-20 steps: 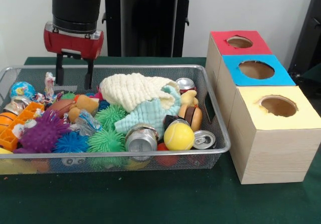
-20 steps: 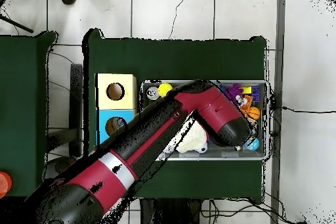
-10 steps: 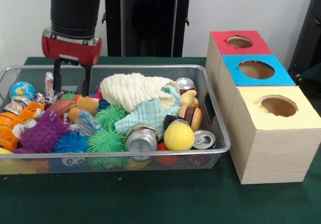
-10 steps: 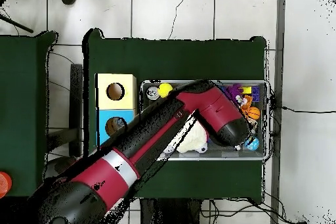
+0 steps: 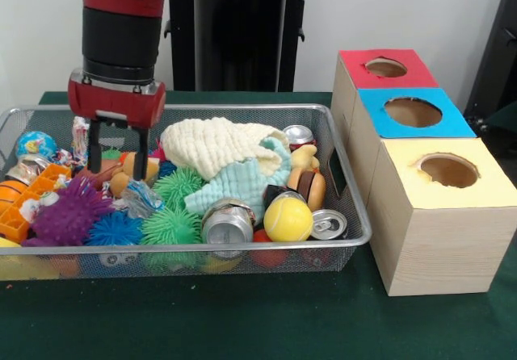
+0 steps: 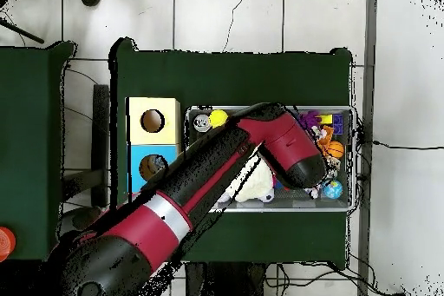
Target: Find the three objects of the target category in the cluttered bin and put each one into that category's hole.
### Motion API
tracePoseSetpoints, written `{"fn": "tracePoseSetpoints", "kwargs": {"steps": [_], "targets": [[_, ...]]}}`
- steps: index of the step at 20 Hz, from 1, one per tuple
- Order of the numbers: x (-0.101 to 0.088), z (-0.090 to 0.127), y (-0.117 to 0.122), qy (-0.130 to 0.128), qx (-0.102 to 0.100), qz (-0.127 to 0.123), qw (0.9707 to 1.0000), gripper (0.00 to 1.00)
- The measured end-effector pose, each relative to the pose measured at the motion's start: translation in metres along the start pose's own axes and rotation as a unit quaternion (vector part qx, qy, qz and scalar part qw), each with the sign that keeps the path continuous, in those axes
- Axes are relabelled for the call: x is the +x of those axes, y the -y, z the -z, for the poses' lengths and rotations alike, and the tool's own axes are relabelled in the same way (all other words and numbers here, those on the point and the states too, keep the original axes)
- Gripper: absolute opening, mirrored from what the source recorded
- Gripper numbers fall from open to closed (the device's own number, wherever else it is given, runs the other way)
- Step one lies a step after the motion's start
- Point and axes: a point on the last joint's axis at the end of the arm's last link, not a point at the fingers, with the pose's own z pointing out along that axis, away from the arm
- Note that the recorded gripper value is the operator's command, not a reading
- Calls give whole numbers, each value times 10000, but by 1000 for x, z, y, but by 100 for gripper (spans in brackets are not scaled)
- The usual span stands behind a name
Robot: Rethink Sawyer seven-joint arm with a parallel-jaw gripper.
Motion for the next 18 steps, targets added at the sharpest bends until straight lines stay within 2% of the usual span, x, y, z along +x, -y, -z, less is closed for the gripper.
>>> {"fn": "tracePoseSetpoints", "kwargs": {"steps": [8,12,13,14,15,18], "targets": [[1,-3,-4,25,-42,-38,10000,100],[2,1,-4,-61,173,-29,9998,100],[3,3,-2,-85,281,-137,9995,100],[8,5,2,-109,407,-401,9983,100],[11,5,4,-120,457,-565,9973,100],[26,3,8,-212,585,-1134,9916,100]]}}
